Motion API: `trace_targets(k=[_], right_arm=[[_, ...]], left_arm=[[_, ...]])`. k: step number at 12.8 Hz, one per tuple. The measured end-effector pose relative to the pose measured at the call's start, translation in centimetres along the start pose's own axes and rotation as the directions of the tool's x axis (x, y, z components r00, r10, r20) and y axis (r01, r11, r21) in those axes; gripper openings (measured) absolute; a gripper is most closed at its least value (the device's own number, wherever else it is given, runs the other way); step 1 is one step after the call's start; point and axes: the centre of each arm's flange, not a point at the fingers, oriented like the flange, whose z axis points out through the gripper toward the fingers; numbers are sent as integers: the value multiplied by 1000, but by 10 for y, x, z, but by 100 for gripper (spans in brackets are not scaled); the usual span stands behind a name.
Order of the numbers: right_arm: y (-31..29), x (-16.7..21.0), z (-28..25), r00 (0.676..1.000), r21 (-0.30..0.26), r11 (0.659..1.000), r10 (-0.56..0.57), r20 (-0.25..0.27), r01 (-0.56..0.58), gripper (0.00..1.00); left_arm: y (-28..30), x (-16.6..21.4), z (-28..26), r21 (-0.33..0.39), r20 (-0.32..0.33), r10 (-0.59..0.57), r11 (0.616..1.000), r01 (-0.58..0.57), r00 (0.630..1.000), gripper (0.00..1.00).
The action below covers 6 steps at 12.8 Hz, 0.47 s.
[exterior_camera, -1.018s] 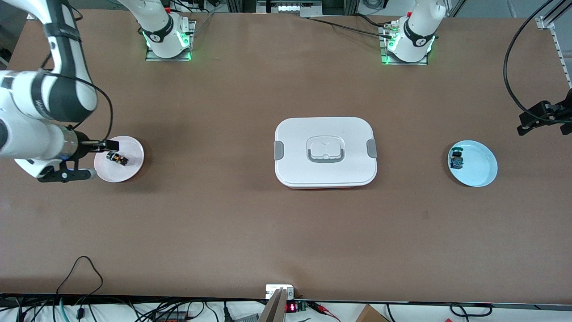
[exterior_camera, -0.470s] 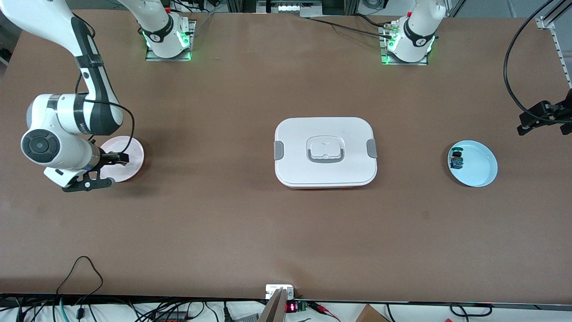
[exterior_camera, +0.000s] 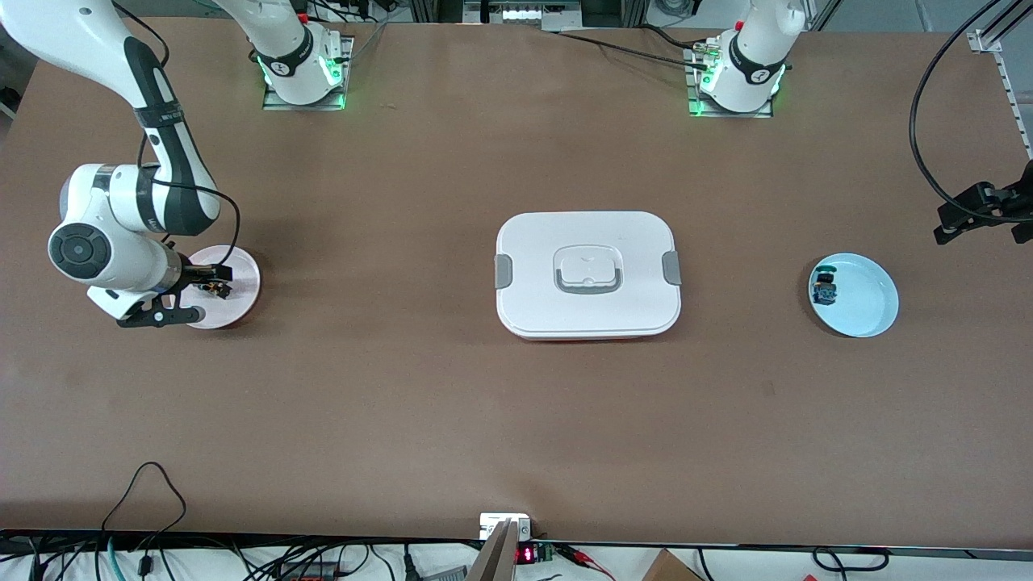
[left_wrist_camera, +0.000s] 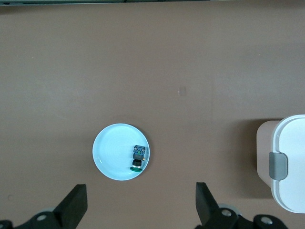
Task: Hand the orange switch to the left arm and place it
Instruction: 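Lower the right gripper and close it on the orange switch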
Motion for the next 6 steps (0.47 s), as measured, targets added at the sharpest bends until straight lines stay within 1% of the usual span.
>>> trace_targets(k=[1, 3, 5, 6], right_arm=[[1, -4, 6, 999, 5, 999, 40, -11, -40, 100], [8, -6, 14, 994, 37, 995, 100, -53, -98, 100], [17, -5, 13, 989, 48, 992, 122, -82, -119, 100], [18, -5, 12, 988, 50, 991, 126, -88, -122, 100]], left_arm=[[0, 0, 0, 0, 0, 0, 1000, 0, 1000, 100], [0, 0, 0, 0, 0, 0, 1000, 0, 1000, 100], [0, 0, 0, 0, 0, 0, 1000, 0, 1000, 100], [0, 0, 0, 0, 0, 0, 1000, 0, 1000, 100]])
